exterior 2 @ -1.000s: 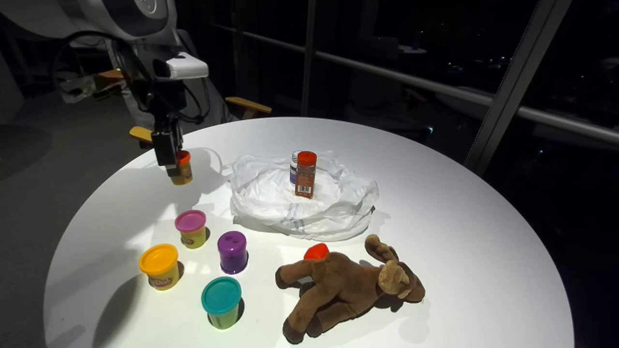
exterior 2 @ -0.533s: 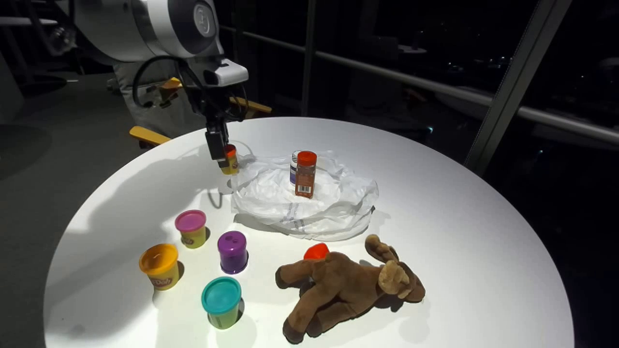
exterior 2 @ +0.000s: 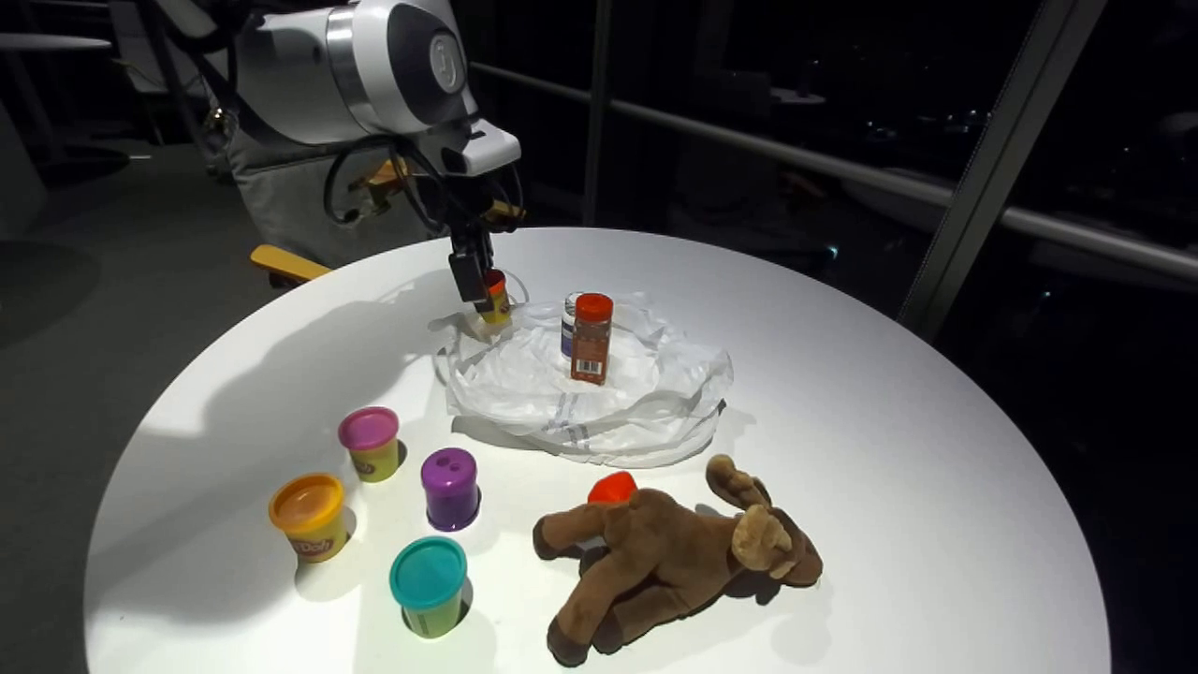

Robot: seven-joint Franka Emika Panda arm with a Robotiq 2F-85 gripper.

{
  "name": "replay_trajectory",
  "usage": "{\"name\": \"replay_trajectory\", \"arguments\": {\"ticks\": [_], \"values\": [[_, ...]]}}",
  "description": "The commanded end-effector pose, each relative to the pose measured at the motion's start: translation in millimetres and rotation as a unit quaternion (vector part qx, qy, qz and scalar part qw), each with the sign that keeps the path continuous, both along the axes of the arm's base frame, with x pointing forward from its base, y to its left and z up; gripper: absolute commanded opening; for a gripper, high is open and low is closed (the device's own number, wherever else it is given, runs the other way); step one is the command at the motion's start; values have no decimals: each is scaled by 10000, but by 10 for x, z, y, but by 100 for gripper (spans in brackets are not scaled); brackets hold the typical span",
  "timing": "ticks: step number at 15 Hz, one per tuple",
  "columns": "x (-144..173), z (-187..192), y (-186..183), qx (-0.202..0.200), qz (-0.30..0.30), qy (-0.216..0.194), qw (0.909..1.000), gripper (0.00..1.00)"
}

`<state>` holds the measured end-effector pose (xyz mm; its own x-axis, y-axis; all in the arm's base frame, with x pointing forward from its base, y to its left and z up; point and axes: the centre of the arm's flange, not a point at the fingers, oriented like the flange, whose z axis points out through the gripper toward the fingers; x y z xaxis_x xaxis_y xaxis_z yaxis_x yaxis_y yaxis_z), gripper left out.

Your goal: Put the contents in the white plastic bag

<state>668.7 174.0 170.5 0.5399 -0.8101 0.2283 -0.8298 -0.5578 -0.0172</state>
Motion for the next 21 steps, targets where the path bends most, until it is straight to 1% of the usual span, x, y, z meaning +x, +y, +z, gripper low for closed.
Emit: {"name": "replay_trajectory", "arguments": {"ticks": [1, 6, 7, 8, 9, 10, 12, 13, 15, 17, 18, 20, 21], "values": [[193, -6, 6, -118, -94, -161, 9998, 25], [298, -356, -62, -185, -150, 48, 9997, 26], [275, -401, -76, -181, -146, 91, 9997, 34], [263, -429, -94, -181, -163, 131, 9996, 73], [214, -422, -118, -184, -138, 154, 9996, 75], [97, -343, -132, -204, -116, 132, 9996, 81], [-128, -161, -122, -269, -31, 100, 9996, 96], [-291, -34, -104, -308, -7, 57, 9995, 100], [-566, 195, -63, -419, 113, -68, 9990, 100], [-776, 370, -14, -542, 247, -179, 9981, 100], [-899, 454, 11, -602, 396, -117, 9973, 100], [-1178, 603, 37, -531, 866, 10, 9948, 100], [-1255, 628, 39, -567, 999, 68, 9934, 100]]}}
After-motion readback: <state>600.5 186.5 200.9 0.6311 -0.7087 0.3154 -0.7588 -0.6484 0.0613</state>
